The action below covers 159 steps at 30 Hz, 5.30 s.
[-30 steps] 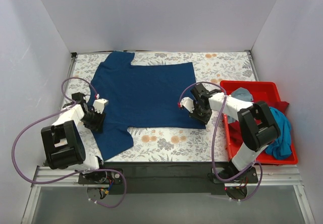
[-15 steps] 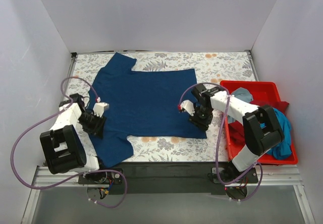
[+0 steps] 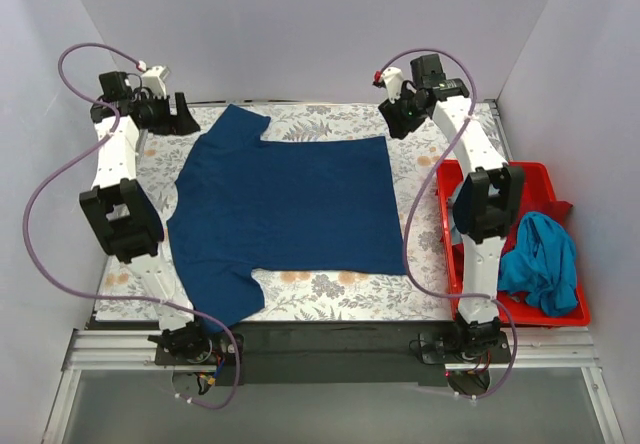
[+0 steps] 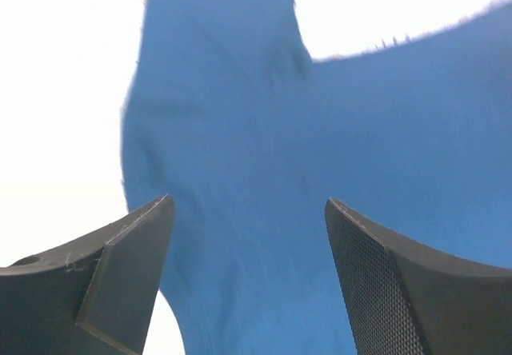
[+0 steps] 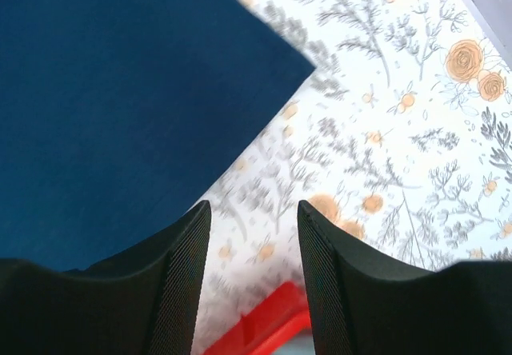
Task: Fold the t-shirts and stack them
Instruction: Flatten the tshirt out, then fold the tshirt
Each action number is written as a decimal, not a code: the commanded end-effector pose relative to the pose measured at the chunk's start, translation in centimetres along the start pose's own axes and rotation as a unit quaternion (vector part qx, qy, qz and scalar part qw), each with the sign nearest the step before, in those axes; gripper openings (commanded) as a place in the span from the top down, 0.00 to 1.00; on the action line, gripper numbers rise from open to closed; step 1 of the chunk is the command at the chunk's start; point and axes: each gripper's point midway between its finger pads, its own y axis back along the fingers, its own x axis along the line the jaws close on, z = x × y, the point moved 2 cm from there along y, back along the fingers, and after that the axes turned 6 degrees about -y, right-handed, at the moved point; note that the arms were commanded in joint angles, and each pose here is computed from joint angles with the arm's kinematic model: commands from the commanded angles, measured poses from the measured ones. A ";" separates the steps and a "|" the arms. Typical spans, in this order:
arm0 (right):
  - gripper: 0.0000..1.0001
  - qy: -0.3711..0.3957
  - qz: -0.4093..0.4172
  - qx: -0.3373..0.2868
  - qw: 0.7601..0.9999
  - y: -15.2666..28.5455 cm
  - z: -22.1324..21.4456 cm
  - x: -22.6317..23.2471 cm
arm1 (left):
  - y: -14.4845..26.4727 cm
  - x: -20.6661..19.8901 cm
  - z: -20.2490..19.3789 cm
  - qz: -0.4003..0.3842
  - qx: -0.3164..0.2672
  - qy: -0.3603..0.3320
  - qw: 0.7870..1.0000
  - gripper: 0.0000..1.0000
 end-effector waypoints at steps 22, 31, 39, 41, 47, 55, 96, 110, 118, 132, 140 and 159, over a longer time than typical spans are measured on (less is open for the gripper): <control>0.30 -0.061 -0.055 -0.066 0.994 -14.8 -0.7 -6.2 | -21.3 9.7 0.8 0.180 -0.039 -0.081 0.979 0.31; 0.26 -0.040 -0.045 -0.075 0.995 -16.3 -0.8 -6.2 | -21.7 9.7 -1.5 0.188 -0.002 -0.101 0.977 0.35; 0.39 -0.031 -0.013 -0.065 0.997 -17.8 -2.3 -5.0 | -20.9 9.6 -0.1 0.188 -0.020 -0.096 0.977 0.35; 0.48 -0.028 -0.008 -0.061 0.998 -18.1 -2.7 -4.9 | -20.2 10.1 0.8 0.198 -0.035 -0.087 0.976 0.35; 0.88 -0.010 -0.001 -0.057 0.998 -18.3 -3.2 -4.6 | -19.1 10.3 2.1 0.199 -0.052 -0.084 0.975 0.34; 0.99 0.007 -0.007 -0.055 0.998 -18.0 -3.0 -4.6 | -18.3 10.6 0.2 0.195 -0.024 -0.077 0.978 0.37; 0.99 0.045 -0.018 -0.057 0.997 -16.8 -1.8 -4.1 | -17.1 9.7 -1.9 0.173 0.015 0.022 0.985 0.35; 0.99 0.066 -0.017 -0.056 0.996 -16.9 -1.5 -3.4 | -21.7 8.4 -1.0 0.150 -0.009 -0.035 0.988 0.70; 0.99 0.068 -0.016 -0.054 0.996 -16.7 -1.7 -3.4 | -20.5 8.7 0.9 0.171 -0.031 -0.023 0.984 0.55; 0.99 0.069 -0.016 -0.058 0.996 -16.1 -1.4 -3.3 | -16.1 9.5 2.2 0.202 -0.029 -0.026 0.979 0.45; 0.99 0.077 -0.016 -0.059 0.995 -16.2 -1.2 -3.4 | -17.9 9.9 -2.4 0.191 0.030 -0.017 0.981 0.49; 0.99 0.088 -0.022 -0.056 0.994 -16.6 -1.2 -3.5 | -21.9 8.8 -6.6 0.159 0.083 -0.020 0.984 0.72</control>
